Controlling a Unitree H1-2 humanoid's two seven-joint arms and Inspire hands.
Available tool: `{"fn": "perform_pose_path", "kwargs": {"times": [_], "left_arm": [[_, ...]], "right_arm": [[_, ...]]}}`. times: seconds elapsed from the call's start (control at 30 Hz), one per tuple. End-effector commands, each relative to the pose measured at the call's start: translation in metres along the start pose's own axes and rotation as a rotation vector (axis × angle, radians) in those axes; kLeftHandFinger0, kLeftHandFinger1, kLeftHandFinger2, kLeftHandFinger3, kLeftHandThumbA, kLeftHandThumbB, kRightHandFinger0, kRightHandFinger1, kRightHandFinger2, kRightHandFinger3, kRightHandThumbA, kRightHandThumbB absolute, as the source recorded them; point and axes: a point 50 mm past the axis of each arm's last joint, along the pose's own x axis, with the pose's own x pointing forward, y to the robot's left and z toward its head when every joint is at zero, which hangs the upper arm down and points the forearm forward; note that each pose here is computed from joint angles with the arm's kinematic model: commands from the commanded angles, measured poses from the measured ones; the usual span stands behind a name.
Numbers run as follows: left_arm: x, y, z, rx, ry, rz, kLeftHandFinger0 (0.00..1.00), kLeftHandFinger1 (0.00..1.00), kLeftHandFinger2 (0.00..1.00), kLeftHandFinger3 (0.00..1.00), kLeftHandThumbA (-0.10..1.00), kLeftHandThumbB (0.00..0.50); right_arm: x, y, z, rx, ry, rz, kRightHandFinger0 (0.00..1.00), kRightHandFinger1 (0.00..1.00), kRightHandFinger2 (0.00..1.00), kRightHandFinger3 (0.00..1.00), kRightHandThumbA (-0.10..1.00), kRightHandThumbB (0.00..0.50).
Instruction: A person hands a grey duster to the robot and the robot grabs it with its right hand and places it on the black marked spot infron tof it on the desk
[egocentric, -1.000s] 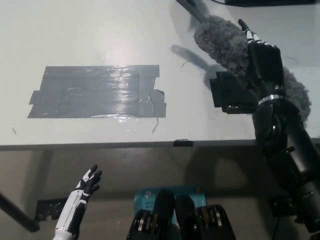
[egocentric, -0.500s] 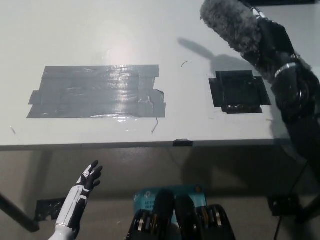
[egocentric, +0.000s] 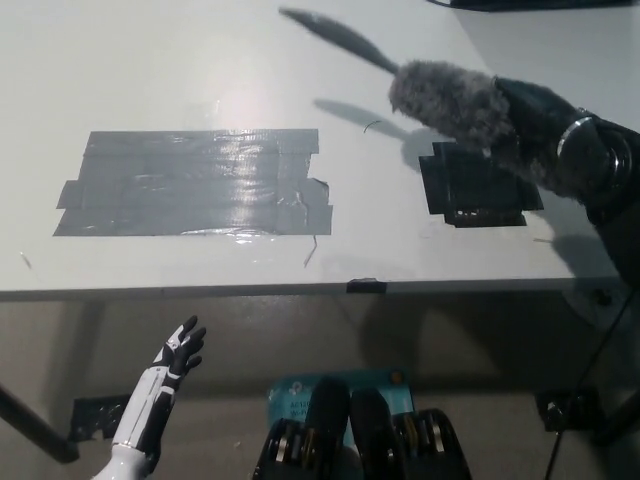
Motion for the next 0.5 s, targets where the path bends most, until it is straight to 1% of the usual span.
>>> {"fn": "perform_pose_path", "kwargs": {"times": [0.0, 0.03, 0.1, 0.17, 0.3, 0.37, 0.4, 0.43, 0.47], "left_arm": [[0.008, 0.008, 0.011, 0.013, -0.055, -0.026, 1.00, 1.00, 1.00, 1.00, 1.00, 0.176], [0.008, 0.009, 0.011, 0.011, -0.057, -0.027, 1.00, 1.00, 1.00, 1.00, 1.00, 0.177], [0.010, 0.008, 0.011, 0.009, -0.061, -0.023, 1.00, 1.00, 1.00, 1.00, 1.00, 0.186], [0.011, 0.008, 0.013, 0.009, -0.059, -0.024, 1.00, 1.00, 1.00, 1.00, 1.00, 0.191], [0.013, 0.009, 0.015, 0.016, -0.059, -0.031, 1.00, 1.00, 1.00, 1.00, 1.00, 0.197], [0.014, 0.009, 0.016, 0.021, -0.066, -0.031, 1.00, 1.00, 1.00, 1.00, 1.00, 0.189], [0.015, 0.009, 0.016, 0.027, -0.068, -0.031, 1.00, 1.00, 1.00, 1.00, 1.00, 0.188], [0.014, 0.009, 0.016, 0.027, -0.067, -0.031, 1.00, 1.00, 1.00, 1.00, 1.00, 0.187], [0.014, 0.009, 0.017, 0.027, -0.066, -0.032, 1.00, 1.00, 1.00, 1.00, 1.00, 0.185]], "right_arm": [[-0.011, -0.080, 0.021, -0.055, 0.021, 0.250, 1.00, 1.00, 1.00, 1.00, 0.40, 0.356], [-0.012, -0.083, 0.022, -0.055, 0.062, 0.309, 1.00, 1.00, 1.00, 1.00, 0.48, 0.458], [-0.014, -0.087, 0.019, -0.034, 0.089, 0.318, 1.00, 1.00, 1.00, 1.00, 0.50, 0.500], [-0.017, -0.093, 0.016, -0.024, 0.085, 0.345, 1.00, 1.00, 1.00, 1.00, 0.59, 0.500], [-0.031, -0.121, 0.016, 0.051, 0.081, 0.400, 1.00, 1.00, 1.00, 1.00, 0.61, 0.500], [-0.038, -0.134, 0.019, 0.069, 0.066, 0.383, 1.00, 1.00, 1.00, 1.00, 0.62, 0.500], [-0.046, -0.146, 0.021, 0.091, 0.034, 0.343, 1.00, 1.00, 1.00, 1.00, 0.62, 0.500], [-0.049, -0.152, 0.021, 0.102, 0.018, 0.326, 1.00, 1.00, 1.00, 1.00, 0.63, 0.500], [-0.058, -0.168, 0.021, 0.124, -0.049, 0.270, 1.00, 1.00, 1.00, 1.00, 0.67, 0.500]]}}
